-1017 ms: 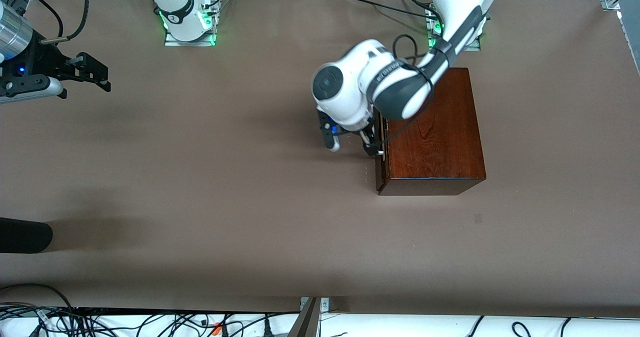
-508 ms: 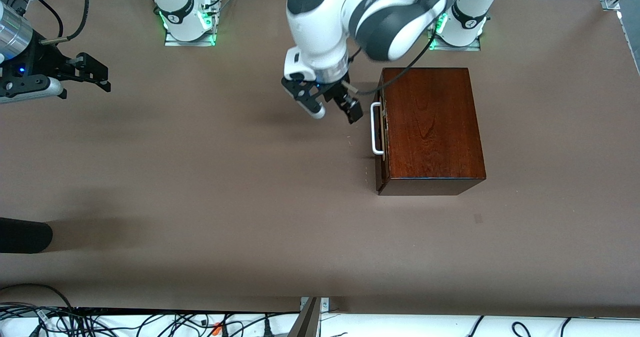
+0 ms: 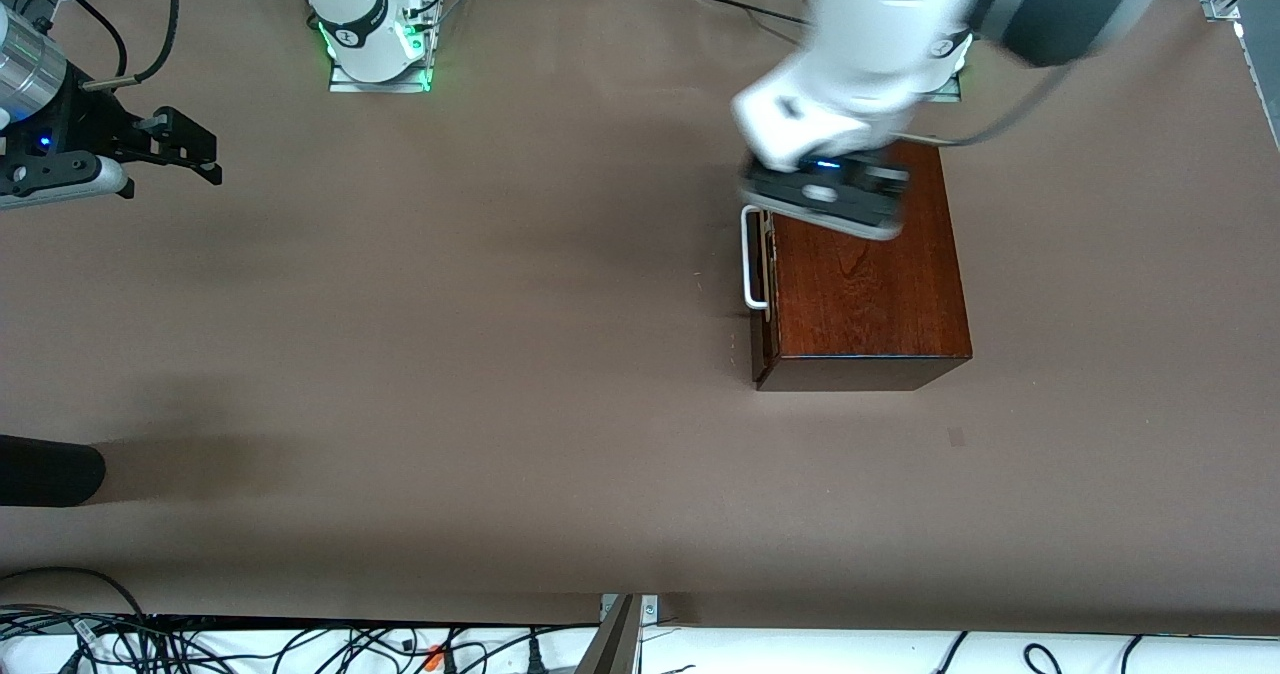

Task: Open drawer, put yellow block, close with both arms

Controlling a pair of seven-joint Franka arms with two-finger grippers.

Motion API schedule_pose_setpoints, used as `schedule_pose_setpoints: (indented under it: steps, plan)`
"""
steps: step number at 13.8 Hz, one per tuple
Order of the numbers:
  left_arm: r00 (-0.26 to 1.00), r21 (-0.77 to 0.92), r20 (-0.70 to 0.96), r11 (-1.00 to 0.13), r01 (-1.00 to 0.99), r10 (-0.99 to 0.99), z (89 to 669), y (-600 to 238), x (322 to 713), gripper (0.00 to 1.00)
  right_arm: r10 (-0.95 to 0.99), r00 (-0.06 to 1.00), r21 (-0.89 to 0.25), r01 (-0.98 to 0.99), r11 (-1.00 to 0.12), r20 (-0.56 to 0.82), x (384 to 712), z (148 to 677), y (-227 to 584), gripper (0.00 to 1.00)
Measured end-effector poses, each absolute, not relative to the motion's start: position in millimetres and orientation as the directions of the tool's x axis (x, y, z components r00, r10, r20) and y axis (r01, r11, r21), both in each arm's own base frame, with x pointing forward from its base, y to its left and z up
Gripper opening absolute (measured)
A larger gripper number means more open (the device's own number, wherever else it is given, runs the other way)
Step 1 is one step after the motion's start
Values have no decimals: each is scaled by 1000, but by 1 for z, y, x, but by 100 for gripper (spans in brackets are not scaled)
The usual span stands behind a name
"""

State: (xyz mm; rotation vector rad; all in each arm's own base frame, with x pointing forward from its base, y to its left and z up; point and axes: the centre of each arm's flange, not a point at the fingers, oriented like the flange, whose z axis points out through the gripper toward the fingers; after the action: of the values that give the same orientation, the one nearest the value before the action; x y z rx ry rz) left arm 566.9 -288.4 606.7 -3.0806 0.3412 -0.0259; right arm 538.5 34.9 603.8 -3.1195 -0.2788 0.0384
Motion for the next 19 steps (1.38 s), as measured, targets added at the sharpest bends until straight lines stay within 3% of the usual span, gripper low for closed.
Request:
schedule_pose_setpoints:
  steps: [3,6,13,19]
  plan:
    - [1000,30,-21,-1000,4,4,623,-221,583,100,176,984,-11,176,-984,-23,539,604,35,100]
    - [992,18,-66,-994,107,106,621,-169,593,100,176,984,-11,175,-984,-24,539,604,34,100]
    - [997,-2,-79,-1000,6,7,619,-68,598,100,174,984,-11,174,-985,-25,539,603,34,100]
    - [998,-8,-58,-1000,-14,-14,616,-48,583,100,173,985,-12,173,-985,-26,539,603,34,100]
